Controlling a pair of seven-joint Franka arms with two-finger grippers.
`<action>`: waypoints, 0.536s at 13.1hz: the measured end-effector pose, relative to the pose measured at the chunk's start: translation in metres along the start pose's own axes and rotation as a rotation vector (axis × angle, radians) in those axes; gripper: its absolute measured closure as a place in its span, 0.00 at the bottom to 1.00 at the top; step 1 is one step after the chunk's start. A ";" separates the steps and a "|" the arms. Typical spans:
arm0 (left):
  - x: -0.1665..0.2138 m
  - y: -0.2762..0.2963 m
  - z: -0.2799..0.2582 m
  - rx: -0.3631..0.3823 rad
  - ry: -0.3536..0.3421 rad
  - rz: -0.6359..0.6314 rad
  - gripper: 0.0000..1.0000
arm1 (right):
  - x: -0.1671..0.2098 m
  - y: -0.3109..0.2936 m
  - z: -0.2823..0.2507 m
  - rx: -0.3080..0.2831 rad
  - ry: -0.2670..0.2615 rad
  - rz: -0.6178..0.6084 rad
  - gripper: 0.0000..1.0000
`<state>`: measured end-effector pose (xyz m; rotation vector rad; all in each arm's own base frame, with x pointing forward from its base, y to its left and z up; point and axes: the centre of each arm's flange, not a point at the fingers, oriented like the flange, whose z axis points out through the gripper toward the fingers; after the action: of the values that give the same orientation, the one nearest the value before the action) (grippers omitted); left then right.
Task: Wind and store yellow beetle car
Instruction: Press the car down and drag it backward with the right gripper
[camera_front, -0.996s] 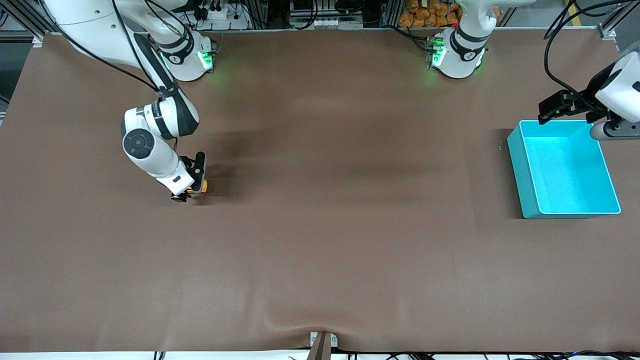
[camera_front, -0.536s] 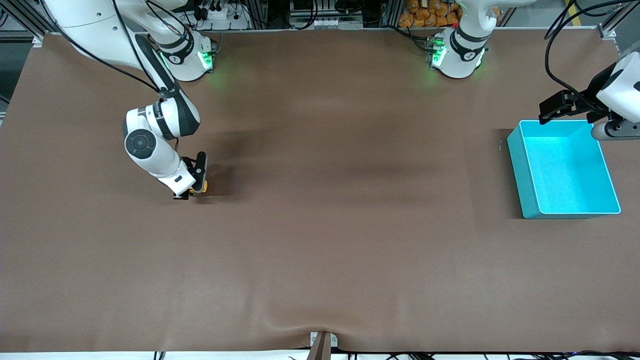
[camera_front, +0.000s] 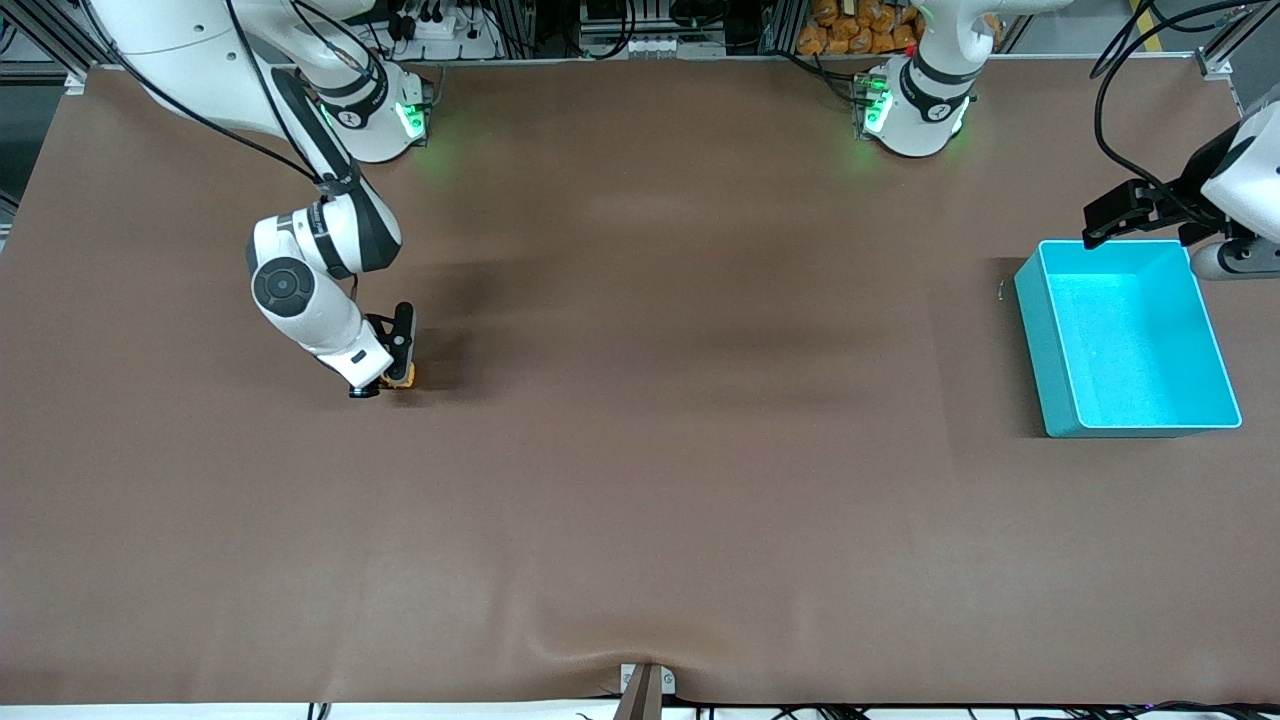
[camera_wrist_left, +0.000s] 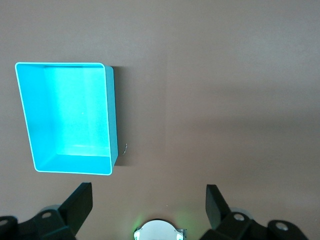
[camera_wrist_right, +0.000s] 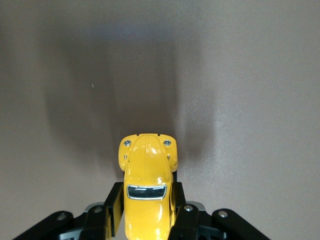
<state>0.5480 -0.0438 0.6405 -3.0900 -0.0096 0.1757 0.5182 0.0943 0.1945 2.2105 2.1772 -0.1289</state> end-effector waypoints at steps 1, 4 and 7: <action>0.000 0.000 0.000 0.000 0.000 0.000 0.00 | -0.001 0.000 0.000 0.000 -0.001 0.002 0.56; 0.000 -0.001 0.000 0.000 0.000 -0.002 0.00 | -0.005 0.001 0.001 0.000 -0.002 0.006 0.56; 0.000 -0.002 0.000 0.000 0.001 -0.003 0.00 | -0.013 0.002 0.002 0.003 -0.004 -0.002 0.56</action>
<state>0.5482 -0.0420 0.6406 -3.0903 -0.0148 0.1745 0.5196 0.0816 0.1938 2.2079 2.1794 -0.1367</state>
